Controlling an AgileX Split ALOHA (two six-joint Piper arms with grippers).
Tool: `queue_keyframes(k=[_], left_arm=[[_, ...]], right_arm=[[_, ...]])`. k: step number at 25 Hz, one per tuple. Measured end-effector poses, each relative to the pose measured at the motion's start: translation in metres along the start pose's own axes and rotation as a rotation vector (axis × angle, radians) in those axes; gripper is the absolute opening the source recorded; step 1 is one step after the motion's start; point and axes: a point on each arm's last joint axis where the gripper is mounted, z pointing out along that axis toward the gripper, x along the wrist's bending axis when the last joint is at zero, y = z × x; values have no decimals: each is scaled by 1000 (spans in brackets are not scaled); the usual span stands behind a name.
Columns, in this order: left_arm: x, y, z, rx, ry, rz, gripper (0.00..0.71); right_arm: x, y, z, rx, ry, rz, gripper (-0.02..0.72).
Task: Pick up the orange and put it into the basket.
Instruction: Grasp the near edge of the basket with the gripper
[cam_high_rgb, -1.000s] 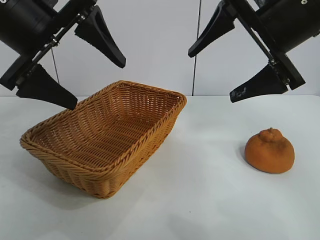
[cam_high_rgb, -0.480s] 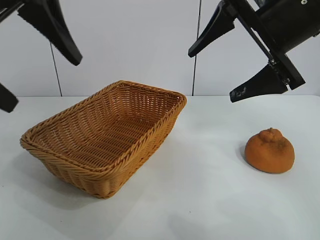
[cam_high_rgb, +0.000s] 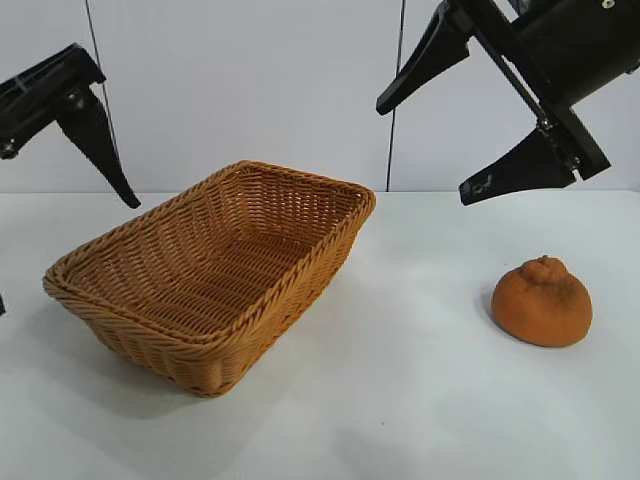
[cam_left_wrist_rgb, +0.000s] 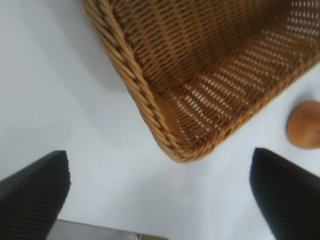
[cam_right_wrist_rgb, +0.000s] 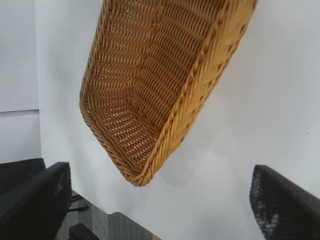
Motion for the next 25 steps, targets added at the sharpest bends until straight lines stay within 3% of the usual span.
queue_keyframes(k=[10, 25], left_arm=[[2, 14, 46, -38, 33, -150, 693], [30, 21, 121, -14, 190, -197, 693]], right_arm=[[0, 0, 0, 1, 0, 0, 664], [0, 0, 0, 0, 0, 14, 664]])
